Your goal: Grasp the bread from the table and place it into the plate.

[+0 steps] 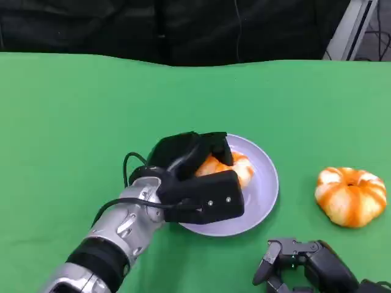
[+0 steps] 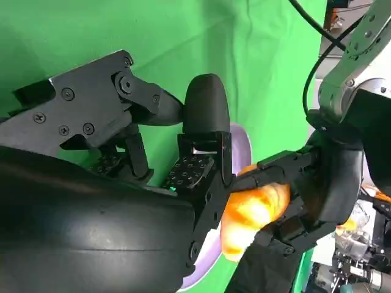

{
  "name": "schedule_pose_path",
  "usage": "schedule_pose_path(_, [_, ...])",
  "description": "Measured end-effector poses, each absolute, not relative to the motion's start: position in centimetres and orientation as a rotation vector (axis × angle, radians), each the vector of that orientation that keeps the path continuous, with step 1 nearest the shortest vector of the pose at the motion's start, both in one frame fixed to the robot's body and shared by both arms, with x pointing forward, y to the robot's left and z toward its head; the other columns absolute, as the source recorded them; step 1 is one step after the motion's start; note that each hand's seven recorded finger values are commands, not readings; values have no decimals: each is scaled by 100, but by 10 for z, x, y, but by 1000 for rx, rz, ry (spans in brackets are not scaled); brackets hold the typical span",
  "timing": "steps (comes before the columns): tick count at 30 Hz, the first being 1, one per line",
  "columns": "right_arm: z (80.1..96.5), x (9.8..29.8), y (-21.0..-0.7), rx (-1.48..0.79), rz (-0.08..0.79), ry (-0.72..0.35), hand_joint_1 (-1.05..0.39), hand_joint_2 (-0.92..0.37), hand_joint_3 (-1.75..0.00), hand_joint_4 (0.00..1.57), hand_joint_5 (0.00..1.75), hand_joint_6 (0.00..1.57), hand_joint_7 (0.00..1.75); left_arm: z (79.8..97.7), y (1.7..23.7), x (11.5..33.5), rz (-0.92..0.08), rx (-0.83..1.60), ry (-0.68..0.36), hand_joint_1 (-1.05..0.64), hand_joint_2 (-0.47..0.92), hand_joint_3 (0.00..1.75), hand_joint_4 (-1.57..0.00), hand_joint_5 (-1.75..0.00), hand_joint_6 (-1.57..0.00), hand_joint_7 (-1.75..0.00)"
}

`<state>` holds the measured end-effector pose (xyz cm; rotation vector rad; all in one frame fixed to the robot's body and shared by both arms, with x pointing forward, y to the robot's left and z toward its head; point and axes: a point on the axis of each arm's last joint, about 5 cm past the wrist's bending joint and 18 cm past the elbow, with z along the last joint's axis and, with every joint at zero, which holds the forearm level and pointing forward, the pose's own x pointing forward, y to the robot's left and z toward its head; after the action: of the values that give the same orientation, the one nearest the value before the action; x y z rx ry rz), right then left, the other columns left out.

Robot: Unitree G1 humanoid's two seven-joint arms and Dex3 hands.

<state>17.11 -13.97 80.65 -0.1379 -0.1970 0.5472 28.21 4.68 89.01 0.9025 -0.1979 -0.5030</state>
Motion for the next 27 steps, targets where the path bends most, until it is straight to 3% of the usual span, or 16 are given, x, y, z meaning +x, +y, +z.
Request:
schedule_pose_path(1, [806, 171, -140, -139, 546, -197, -13, -69, -86, 81, 144, 87, 108, 891, 46, 283, -509, 905, -197, -29, 79, 0, -80, -74, -98, -31])
schedule_pose_path(3, [807, 171, -139, -140, 547, -198, -13, -69, -87, 81, 144, 87, 108, 892, 46, 283, -528, 907, -183, -38, 82, 0, -91, -28, -98, -7])
schedule_pose_path(6, [807, 171, -139, -145, 551, -201, -13, -68, -87, 81, 144, 87, 108, 892, 48, 284, -562, 903, -152, -54, 90, 4, -83, -5, -79, -1])
schedule_pose_path(9, [807, 171, -139, -146, 551, -202, -14, -68, -88, 80, 145, 86, 108, 891, 51, 284, -571, 914, -153, -66, 92, 15, -76, -1, -67, 0])
schedule_pose_path(13, [807, 171, -139, -146, 550, -203, -12, -67, -89, 80, 145, 86, 109, 892, 56, 286, -627, 927, -118, -89, 92, 57, -49, 0, -33, 0])
schedule_pose_path(21, [808, 172, -138, -146, 550, -212, -13, -66, -90, 80, 147, 87, 108, 901, 61, 290, -686, 863, -87, -99, 92, 83, -35, 0, -14, 0])
schedule_pose_path(27, [808, 172, -138, -146, 555, -211, -13, -66, -89, 79, 148, 87, 109, 905, 66, 292, -684, 799, -98, -102, 92, 88, -30, 0, -6, 0])
